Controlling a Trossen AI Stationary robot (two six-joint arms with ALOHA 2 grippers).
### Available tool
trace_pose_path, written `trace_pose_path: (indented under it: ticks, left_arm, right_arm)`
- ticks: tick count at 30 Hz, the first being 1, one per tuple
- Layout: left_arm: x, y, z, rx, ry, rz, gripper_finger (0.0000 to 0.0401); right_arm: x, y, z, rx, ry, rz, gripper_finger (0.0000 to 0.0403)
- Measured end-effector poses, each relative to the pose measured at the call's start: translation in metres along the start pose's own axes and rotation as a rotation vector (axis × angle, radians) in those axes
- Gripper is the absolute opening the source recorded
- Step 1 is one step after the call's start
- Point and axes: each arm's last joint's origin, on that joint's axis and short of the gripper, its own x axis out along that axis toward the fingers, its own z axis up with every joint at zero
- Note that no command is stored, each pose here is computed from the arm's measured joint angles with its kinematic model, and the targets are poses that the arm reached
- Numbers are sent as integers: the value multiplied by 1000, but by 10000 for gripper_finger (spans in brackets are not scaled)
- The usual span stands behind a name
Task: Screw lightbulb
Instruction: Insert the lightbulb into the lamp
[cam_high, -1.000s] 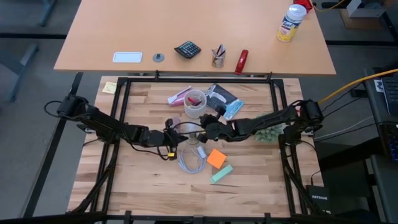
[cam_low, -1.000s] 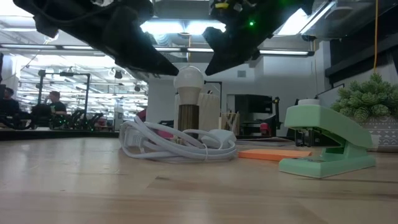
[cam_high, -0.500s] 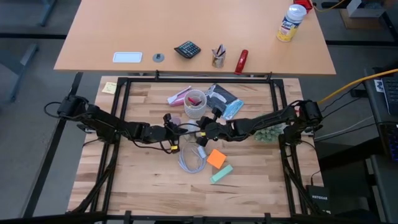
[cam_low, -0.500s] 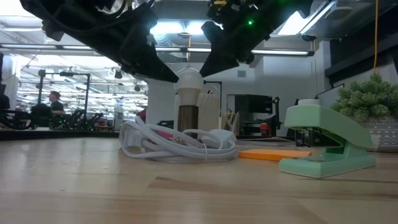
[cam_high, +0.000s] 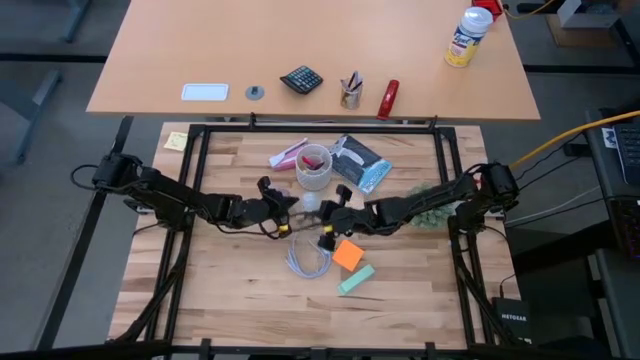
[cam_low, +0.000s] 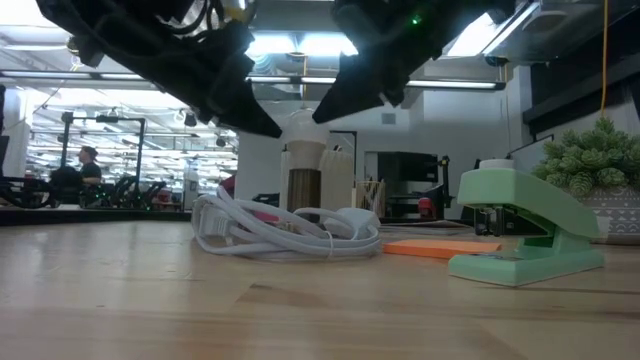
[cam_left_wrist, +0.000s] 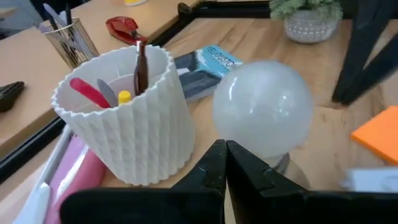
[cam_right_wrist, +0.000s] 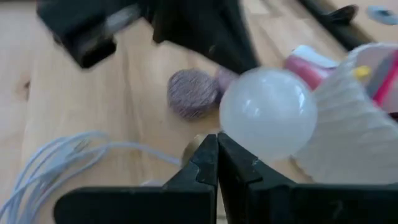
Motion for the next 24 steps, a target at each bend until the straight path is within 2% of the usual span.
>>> trace_pose_path:
  ticks: [5, 10, 14, 19, 24]
  left_arm:
    - [1, 2, 0, -15, 5, 11, 1]
    - [-2, 4, 3, 0, -14, 68, 1]
    - [-10, 7, 12, -10, -53, 63, 1]
    - [-28, 4, 24, 5, -110, 1, 1]
    - [-38, -4, 28, 5, -129, -165, 1]
  right_arm:
    - [0, 2, 0, 2, 0, 30, 7]
    - [-6, 6, 1, -36, -24, -17, 7]
    - [-19, 6, 8, -56, -74, -78, 7]
    - [-35, 2, 18, -62, -135, -177, 7]
    - [-33, -8, 20, -72, -132, -272, 7]
